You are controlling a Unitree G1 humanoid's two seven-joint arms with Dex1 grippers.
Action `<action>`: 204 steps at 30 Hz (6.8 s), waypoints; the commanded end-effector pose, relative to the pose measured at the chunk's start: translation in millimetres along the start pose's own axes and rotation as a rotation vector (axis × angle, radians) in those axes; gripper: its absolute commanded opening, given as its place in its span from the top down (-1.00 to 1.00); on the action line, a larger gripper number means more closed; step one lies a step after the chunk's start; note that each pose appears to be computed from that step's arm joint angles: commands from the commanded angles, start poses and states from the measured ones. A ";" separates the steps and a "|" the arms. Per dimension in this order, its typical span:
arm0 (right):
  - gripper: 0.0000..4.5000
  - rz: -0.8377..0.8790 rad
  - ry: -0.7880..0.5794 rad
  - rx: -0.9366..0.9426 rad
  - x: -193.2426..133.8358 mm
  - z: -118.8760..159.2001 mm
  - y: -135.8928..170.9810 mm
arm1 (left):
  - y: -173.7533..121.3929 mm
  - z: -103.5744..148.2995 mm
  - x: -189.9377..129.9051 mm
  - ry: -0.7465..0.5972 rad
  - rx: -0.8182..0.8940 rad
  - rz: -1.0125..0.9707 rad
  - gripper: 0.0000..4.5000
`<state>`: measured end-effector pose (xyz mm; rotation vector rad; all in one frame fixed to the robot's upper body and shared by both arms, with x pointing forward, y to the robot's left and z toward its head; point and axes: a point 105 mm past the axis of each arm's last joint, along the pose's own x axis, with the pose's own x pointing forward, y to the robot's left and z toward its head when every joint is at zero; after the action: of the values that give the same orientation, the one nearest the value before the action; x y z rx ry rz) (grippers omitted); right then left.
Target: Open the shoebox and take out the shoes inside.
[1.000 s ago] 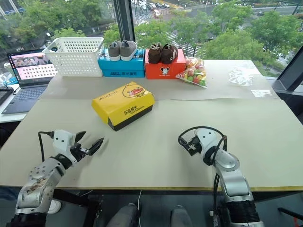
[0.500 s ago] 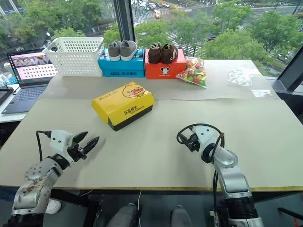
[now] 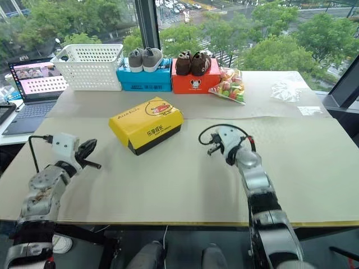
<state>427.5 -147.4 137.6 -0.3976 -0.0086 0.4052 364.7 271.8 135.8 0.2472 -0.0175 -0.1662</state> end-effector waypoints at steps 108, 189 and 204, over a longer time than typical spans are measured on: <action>0.95 0.380 -0.090 0.138 66.0 58.8 103.6 | -152.0 8.6 89.8 -0.061 0.056 -0.534 0.99; 1.00 1.236 -0.341 0.230 -38.3 234.4 204.6 | -26.5 251.3 -147.7 0.085 0.371 -0.791 -0.99; 1.00 1.188 -0.299 0.120 -34.2 221.8 181.5 | -24.3 225.7 -135.7 0.161 0.378 -0.759 -0.99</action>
<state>318.3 92.0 243.1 -0.2149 0.0156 1.5937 215.5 213.9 349.3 0.5962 0.2261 -0.9197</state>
